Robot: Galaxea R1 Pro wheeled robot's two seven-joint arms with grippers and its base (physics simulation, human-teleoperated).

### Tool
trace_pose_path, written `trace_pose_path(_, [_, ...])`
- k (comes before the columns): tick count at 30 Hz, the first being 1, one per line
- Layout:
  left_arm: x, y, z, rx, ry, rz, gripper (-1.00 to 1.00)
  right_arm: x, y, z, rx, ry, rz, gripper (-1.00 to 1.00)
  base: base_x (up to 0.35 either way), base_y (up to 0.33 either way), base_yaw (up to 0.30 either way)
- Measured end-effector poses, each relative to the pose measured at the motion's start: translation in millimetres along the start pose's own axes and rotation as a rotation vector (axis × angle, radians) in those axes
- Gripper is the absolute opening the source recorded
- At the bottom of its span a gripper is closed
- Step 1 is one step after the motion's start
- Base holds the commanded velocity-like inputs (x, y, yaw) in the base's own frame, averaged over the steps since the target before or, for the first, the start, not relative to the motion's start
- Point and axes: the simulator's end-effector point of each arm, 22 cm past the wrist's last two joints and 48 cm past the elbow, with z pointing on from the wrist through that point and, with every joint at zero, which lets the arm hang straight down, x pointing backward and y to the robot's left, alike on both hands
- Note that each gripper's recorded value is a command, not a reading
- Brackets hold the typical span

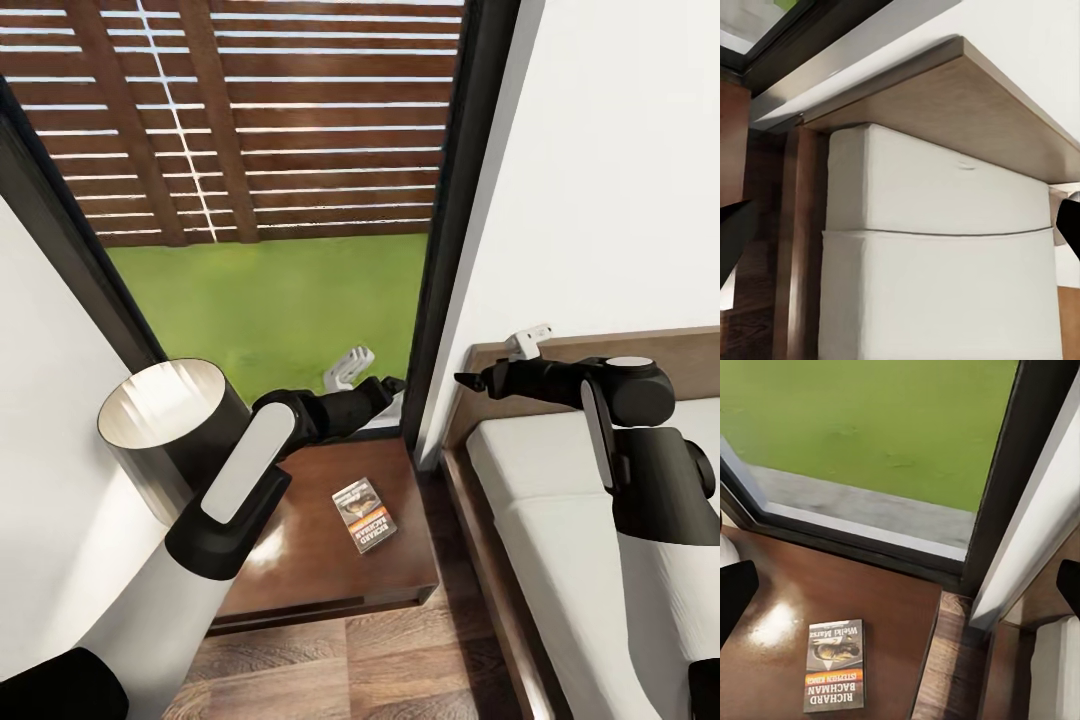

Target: In the bedroom, move the book from the bed onto either nightstand, and place the two sandals side by side next to the bed.

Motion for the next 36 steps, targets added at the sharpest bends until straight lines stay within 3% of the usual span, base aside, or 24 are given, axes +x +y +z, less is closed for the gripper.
trace_pose_path(8, [13, 18, 2.3, -0.053, 0.021, -0.004, 1.0, 2, 3, 1.4, -0.006, 0.003, -0.001, 1.0, 0.0, 0.0, 0.0])
trace_pose_path(21, [68, 37, 8.4, -0.125, 0.107, 0.063, 1.0, 15, 12, 6.1, -0.024, 0.024, 0.01, 1.0, 0.0, 0.0, 0.0])
trace_pose_path(36, [101, 67, 7.9, -0.189, 0.138, 0.067, 1.0, 44, 27, 12.9, -0.052, 0.066, 0.04, 1.0, 0.0, 0.0, 0.0])
